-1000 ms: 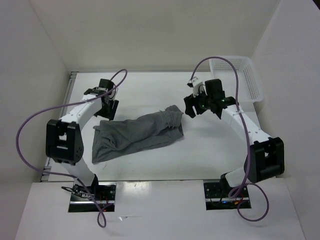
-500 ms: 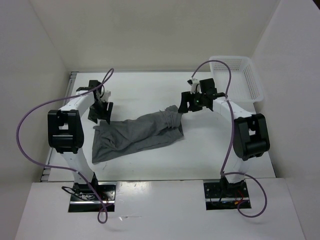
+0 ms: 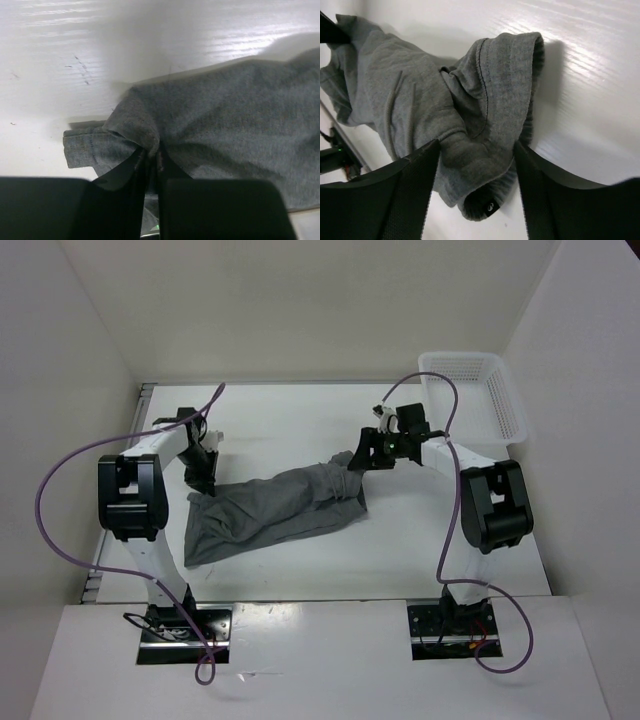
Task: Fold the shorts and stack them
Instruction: Flatten the shorts out
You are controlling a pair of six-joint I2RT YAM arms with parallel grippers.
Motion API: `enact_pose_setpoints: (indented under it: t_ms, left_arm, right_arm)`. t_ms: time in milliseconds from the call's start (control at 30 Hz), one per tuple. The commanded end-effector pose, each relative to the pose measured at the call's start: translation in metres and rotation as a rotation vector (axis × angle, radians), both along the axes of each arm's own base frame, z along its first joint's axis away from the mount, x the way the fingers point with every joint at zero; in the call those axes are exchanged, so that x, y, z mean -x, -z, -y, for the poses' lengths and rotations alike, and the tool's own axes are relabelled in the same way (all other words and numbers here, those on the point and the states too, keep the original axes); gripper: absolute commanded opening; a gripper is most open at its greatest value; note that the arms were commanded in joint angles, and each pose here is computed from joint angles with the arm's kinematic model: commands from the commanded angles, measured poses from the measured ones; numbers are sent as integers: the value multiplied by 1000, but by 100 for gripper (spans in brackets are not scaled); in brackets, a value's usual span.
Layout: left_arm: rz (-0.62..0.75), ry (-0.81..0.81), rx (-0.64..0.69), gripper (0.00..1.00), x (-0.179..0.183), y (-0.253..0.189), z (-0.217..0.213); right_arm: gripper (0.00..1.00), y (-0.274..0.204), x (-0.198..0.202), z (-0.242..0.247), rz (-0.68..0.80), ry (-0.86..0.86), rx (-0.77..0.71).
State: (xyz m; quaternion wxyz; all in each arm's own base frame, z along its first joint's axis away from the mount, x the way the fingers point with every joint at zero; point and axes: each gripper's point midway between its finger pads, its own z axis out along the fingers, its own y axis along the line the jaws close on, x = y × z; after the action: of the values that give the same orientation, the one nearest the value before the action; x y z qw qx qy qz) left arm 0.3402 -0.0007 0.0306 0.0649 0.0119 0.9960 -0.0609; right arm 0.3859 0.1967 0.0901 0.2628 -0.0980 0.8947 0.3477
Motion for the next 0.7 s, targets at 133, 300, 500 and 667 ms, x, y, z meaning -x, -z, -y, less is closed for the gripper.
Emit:
enact_pose_setpoints:
  t_ms: [133, 300, 500, 667]
  left_arm:
    - [-8, 10, 84, 0, 2, -19, 14]
    - [100, 15, 77, 0, -22, -49, 13]
    - [249, 2, -51, 0, -52, -91, -6]
    - [532, -29, -234, 0, -100, -171, -20]
  right_arm:
    - [34, 1, 3, -16, 15, -73, -59]
    - [0, 4, -2, -14, 35, -72, -33]
    - [0, -27, -26, -12, 141, -82, -27]
    - [0, -79, -73, 3, 287, -53, -26]
